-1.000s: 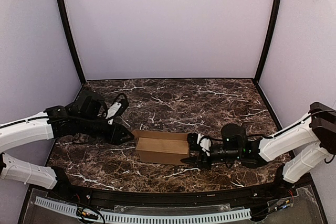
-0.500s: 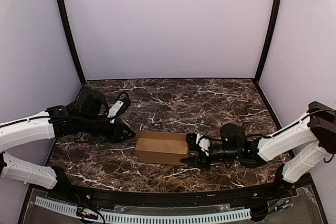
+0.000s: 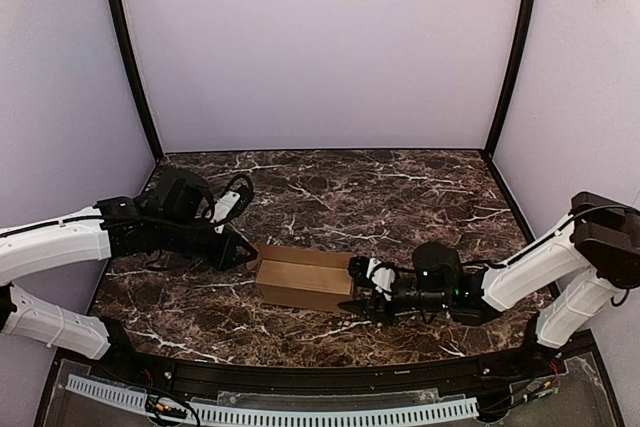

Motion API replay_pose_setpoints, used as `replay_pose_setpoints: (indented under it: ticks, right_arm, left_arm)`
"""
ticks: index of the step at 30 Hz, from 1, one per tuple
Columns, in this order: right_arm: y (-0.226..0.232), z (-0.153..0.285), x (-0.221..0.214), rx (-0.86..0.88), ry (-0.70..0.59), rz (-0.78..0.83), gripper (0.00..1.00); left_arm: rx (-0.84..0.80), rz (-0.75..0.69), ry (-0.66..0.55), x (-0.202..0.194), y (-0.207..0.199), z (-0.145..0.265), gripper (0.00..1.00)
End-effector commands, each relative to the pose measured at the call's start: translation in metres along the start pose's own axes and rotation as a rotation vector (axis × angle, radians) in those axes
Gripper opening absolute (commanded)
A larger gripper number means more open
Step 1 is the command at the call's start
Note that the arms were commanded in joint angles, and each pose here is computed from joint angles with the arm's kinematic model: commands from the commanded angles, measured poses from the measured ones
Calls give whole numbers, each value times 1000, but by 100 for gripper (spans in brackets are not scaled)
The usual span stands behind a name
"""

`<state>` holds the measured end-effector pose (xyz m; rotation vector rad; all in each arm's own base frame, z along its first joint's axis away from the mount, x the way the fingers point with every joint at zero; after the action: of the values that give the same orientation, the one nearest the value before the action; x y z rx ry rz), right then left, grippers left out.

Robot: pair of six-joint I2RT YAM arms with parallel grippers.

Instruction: Fold the paper box

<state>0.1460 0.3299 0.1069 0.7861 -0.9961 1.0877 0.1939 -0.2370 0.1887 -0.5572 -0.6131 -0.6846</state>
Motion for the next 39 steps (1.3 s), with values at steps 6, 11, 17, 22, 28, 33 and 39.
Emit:
replay_pose_setpoints:
  ticks: [6,11,17,22,28,33,39]
  right_arm:
    - [-11,-15,16,-262,-120,42,21]
    - [-15,-17,14,-332,-150,13,21]
    - [-18,-13,8,-352,-169,-40,22]
    - [-15,-13,2,-326,-167,-77,23]
    - [-13,-12,-6,-308,-167,-122,23]
    - [-14,-12,-11,-305,-175,-176,23]
    - [-14,-14,-19,-303,-170,-225,23]
  left_arm:
    - [18,90,-6,6,-5,-4,0]
    - [37,98,4,-1,-3,-13,0]
    - [47,109,-22,-12,-1,-24,0]
    - [79,100,-13,-28,6,-30,0]
    - [108,93,-30,-41,13,-31,0]
    - [121,116,-40,-51,18,-33,0]
    - [127,135,-33,-61,22,-37,0]
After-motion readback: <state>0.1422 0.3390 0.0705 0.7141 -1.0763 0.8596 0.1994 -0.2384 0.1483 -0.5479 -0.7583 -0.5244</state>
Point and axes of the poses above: each gripper's point midway between its finger pads, its own z axis back along the fingers, its own y axis along the line the jaws close on, x = y × z, the point moved 4 cm from there along z, back along the fingers, and after that the axes turned 9 degrees about -z, right-handed, at the moved point
